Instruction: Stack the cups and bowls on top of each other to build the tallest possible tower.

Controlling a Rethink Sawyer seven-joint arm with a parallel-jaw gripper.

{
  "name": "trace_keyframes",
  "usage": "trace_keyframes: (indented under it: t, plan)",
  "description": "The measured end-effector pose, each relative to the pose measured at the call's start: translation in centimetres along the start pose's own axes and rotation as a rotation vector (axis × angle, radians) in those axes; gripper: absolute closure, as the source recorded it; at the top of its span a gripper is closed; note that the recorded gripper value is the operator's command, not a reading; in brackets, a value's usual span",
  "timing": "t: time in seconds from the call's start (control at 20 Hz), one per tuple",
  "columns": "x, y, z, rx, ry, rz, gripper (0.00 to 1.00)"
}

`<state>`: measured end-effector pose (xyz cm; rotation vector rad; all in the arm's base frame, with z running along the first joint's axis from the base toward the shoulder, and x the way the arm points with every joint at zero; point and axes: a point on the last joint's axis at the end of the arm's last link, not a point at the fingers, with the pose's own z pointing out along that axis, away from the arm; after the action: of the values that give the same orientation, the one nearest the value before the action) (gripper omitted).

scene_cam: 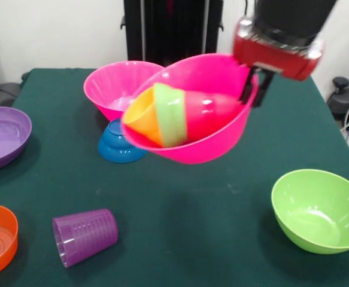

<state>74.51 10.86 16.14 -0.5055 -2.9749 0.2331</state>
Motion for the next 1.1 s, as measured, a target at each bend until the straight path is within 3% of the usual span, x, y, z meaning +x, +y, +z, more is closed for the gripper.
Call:
trace_keyframes:
  t: [0.15,0.25,0.35,0.55,0.6,0.75,0.85,1.0,1.05,1.1]
  plan:
    - [1.3,1.6,-0.9,-0.014,0.001,0.01,1.0]
    - [3.2,3.8,-1.9,-0.044,0.005,0.028,1.0]
    - [4.2,4.8,-2.3,-0.073,0.004,0.043,1.0]
    - [5.9,5.9,-3.0,-0.221,-0.004,0.113,1.0]
    - [6.1,5.2,-3.0,-0.303,-0.004,0.176,1.0]
    - [5.6,2.2,-2.3,-0.423,0.005,0.303,1.0]
    - [5.1,-0.1,-1.6,-0.477,0.015,0.369,1.0]
    - [4.0,-5.4,0.4,-0.563,0.037,0.48,1.0]
    - [3.4,-9.9,2.4,-0.613,0.049,0.538,1.0]
    - [3.3,-11.2,3.2,-0.625,0.052,0.55,1.0]
